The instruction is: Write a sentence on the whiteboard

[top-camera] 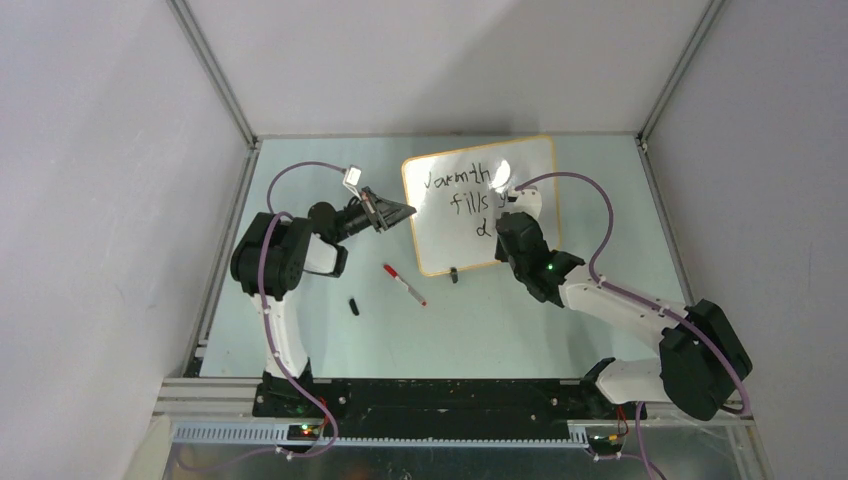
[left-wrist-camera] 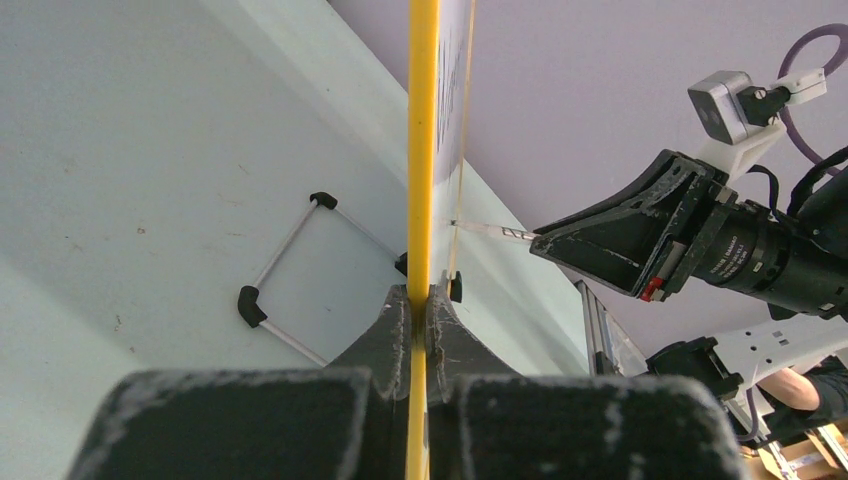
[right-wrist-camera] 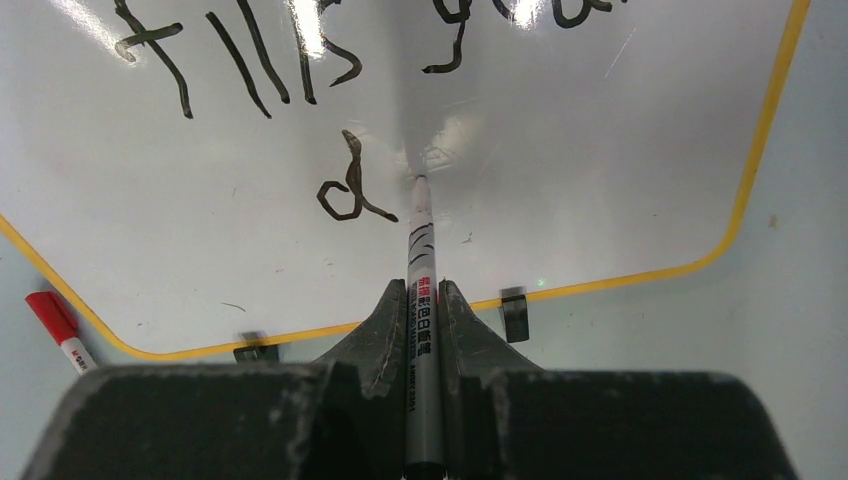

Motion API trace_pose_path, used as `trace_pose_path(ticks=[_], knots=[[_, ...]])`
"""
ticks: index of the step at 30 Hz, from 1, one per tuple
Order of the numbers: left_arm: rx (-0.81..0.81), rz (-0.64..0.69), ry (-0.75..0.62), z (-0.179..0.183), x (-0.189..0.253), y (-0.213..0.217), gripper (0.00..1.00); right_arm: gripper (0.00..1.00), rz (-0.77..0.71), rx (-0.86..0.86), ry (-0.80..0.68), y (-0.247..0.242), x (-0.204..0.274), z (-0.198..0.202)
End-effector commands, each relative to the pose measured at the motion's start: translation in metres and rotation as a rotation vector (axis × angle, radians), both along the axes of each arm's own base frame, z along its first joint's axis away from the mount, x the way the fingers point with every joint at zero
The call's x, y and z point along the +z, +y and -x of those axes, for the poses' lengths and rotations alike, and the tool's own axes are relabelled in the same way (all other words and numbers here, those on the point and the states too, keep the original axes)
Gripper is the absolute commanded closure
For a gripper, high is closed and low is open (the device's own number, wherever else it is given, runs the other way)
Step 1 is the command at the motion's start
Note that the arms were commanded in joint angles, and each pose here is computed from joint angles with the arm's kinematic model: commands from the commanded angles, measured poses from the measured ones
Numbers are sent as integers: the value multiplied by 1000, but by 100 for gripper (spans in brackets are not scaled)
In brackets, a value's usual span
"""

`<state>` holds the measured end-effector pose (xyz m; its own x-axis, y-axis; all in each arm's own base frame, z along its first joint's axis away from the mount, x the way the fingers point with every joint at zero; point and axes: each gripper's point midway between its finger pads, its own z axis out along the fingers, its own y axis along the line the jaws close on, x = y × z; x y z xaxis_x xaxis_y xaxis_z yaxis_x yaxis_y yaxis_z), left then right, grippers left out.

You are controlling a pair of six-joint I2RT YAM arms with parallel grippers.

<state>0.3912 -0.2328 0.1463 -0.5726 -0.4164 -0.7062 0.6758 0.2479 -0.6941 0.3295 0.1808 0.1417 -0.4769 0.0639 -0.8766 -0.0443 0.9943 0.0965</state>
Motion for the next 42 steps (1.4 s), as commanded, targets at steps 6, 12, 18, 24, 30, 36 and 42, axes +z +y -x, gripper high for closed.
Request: trace_pose_path(ticks=[6,12,18,24,30,36,42], knots=[[-27,8,-92,6,23,-5,100,100,-49,-5,-44,11,17,-15],[-26,9,-94,6,24,-4,100,100,-46,16,-48,14,18,-15],[-28,8,-94,7,24,-5,100,100,-34,43,-49,19,18,-13],[-26,8,-96,6,25,-4,100,100,-23,58,-51,22,18,-11],[-26,7,-95,7,24,-4,100,100,-8,74,-55,26,18,-8],[-26,7,-97,7,24,-4,100,100,-6,80,-46,27,16,-6],[-26,7,-96,7,24,-4,100,100,1,47,4,19,10,-5]])
